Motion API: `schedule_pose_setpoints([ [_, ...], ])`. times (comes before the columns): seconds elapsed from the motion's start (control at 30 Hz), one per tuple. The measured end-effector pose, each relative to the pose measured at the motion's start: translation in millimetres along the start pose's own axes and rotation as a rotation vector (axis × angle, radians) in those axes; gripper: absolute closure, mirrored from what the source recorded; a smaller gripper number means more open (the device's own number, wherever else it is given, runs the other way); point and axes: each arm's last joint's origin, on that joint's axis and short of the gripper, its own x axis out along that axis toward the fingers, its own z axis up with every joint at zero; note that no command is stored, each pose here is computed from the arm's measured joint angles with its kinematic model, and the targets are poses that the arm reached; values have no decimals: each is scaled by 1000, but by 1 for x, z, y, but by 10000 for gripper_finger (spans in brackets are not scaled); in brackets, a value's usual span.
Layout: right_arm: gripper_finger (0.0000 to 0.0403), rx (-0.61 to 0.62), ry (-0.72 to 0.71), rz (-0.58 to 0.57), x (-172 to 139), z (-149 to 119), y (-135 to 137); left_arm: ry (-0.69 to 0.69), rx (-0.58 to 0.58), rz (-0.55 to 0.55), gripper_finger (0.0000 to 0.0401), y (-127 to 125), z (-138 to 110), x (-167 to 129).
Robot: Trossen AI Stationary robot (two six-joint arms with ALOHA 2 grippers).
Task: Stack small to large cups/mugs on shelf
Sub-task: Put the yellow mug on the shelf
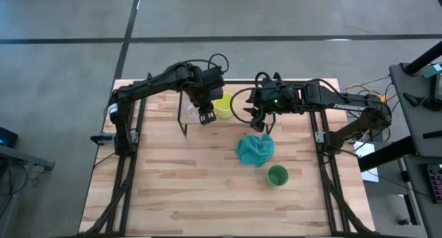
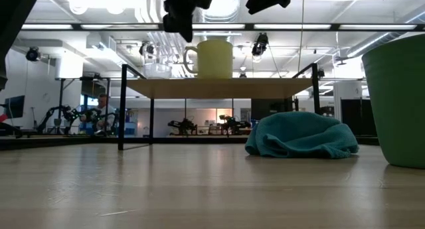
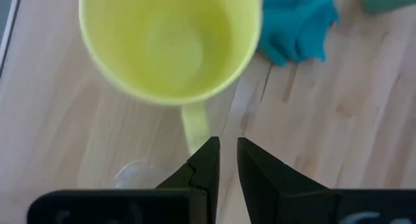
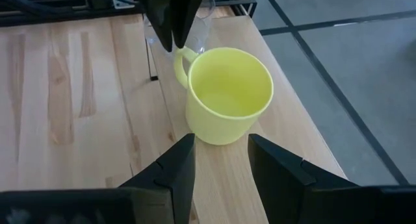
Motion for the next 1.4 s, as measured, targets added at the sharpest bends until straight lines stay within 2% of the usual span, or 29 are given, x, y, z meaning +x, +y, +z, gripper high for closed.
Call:
schedule_pose_setpoints([
  [0.23,266,5,0,0,0,0,0,-58,16,-20,361,-5,3,-8],
  [0.57,266,26,0,0,0,0,0,-58,10,164,361,1,3,-6],
  [0.83,266,26,0,0,0,0,0,-3,-14,183,361,2,0,8],
  [1.4,266,25,3,0,0,0,0,-2,-12,155,361,-1,0,9],
])
